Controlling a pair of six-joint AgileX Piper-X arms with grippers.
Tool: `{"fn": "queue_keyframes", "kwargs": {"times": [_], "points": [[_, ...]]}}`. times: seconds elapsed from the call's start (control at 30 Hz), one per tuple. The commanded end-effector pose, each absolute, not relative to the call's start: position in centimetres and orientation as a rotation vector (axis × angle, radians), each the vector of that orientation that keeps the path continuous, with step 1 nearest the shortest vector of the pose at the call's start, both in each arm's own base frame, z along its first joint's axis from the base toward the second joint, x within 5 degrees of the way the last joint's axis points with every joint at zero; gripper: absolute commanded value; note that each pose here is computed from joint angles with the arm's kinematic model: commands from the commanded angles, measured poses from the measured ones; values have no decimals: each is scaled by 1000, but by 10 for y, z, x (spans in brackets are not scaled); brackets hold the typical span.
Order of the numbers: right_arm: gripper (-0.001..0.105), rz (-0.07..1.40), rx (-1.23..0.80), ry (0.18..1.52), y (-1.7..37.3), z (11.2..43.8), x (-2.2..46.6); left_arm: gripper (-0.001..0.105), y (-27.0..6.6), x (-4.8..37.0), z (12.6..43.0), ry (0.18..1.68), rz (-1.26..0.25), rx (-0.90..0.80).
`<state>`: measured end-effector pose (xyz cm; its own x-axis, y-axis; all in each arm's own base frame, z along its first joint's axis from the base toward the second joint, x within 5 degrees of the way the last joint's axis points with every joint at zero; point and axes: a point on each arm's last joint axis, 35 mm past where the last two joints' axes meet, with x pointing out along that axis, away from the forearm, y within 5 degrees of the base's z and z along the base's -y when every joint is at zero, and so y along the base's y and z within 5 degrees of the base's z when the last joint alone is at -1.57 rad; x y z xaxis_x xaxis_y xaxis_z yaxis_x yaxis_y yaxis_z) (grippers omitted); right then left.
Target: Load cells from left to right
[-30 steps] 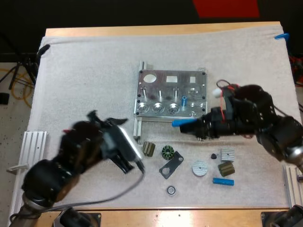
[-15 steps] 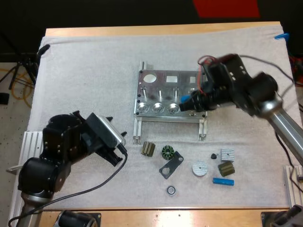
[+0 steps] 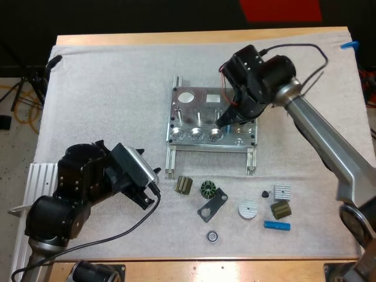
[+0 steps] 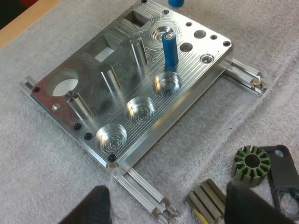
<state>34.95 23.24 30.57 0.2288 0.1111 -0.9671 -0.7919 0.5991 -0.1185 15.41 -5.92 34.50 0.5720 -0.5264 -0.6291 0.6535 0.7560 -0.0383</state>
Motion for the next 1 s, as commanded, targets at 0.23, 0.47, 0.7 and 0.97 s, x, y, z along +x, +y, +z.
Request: {"fn": "queue_keyframes", "kwargs": {"times": [0.23,0.47,0.7,0.97], "points": [[0,732,-816,1188,236,287,361,52,-60,152,347,658,-711,204],[0,724,-819,1228,235,271,369,52,-60,152,347,658,-711,204],[0,727,-813,1268,232,259,373,52,-60,152,347,658,-711,204],[0,749,-790,1302,235,246,375,52,-60,152,347,658,-711,204]]}}
